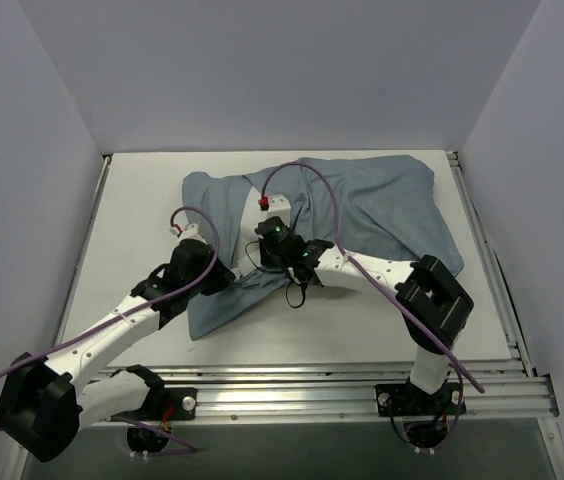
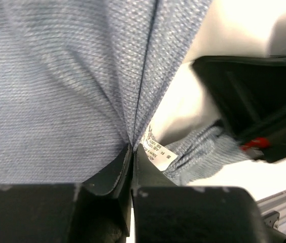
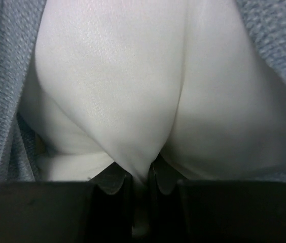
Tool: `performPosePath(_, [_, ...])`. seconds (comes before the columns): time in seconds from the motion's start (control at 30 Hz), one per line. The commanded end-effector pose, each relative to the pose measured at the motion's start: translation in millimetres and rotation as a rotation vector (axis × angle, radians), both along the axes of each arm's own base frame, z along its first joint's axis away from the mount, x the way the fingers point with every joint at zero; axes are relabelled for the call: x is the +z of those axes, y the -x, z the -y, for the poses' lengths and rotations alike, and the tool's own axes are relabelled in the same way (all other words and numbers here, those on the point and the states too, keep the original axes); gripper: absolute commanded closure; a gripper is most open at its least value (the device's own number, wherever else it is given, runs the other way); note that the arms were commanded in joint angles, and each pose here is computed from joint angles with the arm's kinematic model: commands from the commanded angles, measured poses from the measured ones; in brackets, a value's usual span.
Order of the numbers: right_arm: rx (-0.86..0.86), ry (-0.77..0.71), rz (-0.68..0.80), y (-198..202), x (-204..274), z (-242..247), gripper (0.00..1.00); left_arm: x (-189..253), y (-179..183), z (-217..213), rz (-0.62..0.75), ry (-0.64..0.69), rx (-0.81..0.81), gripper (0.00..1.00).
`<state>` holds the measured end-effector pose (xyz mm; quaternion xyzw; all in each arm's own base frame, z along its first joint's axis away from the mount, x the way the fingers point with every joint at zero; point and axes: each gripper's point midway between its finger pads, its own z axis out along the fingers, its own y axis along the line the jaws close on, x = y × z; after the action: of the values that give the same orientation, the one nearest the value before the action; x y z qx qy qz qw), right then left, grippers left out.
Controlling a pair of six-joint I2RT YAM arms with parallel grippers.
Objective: Remove the pillowcase from the pillow
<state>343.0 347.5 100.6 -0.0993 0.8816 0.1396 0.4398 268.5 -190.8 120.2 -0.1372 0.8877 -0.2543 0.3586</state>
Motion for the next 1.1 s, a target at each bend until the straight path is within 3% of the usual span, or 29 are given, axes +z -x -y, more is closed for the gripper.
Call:
performPosePath(0.0, [-0.110, -0.051, 0.030, -20.3, 28.3, 27.5, 1.00, -14.9, 18.6, -13.2, -0.084, -0.072, 0.007, 0.95])
performPosePath(0.27, [-0.130, -0.227, 0.155, -33.2, 122.7, 44.1, 1.00, -44.8, 28.4, -34.5, -0.161, -0.130, 0.105, 0.98])
performPosePath(0.53, [-0.221, -0.305, 0.249, -27.4, 188.4, 116.6, 1.00, -56.0, 26.0, -48.9, -0.184, -0.152, 0.176, 0.98])
performPosePath(0.63, [-0.216, -0.281, 0.240, -25.2, 189.0, 130.6, 1.00, -61.3, 26.5, -48.0, -0.202, -0.153, 0.176, 0.98])
performPosePath(0.8, [-0.011, -0.260, 0.166, 1.1, 171.0, 91.6, 1.00, -63.2, 20.9, -35.1, -0.203, -0.116, 0.144, 0.98])
performPosePath(0.9, [0.084, -0.164, 0.172, 26.2, 155.8, 57.7, 1.00, -63.0, 19.2, -31.2, -0.200, -0.110, 0.132, 0.98])
performPosePath(1.03, [0.194, -0.112, 0.158, 54.7, 137.8, 15.5, 0.79, -63.8, 20.8, -29.8, -0.195, -0.100, 0.122, 0.98])
performPosePath(1.07, [0.207, -0.103, 0.158, 59.6, 134.2, 8.0, 0.65, -63.6, 21.6, -30.0, -0.190, -0.095, 0.121, 0.98])
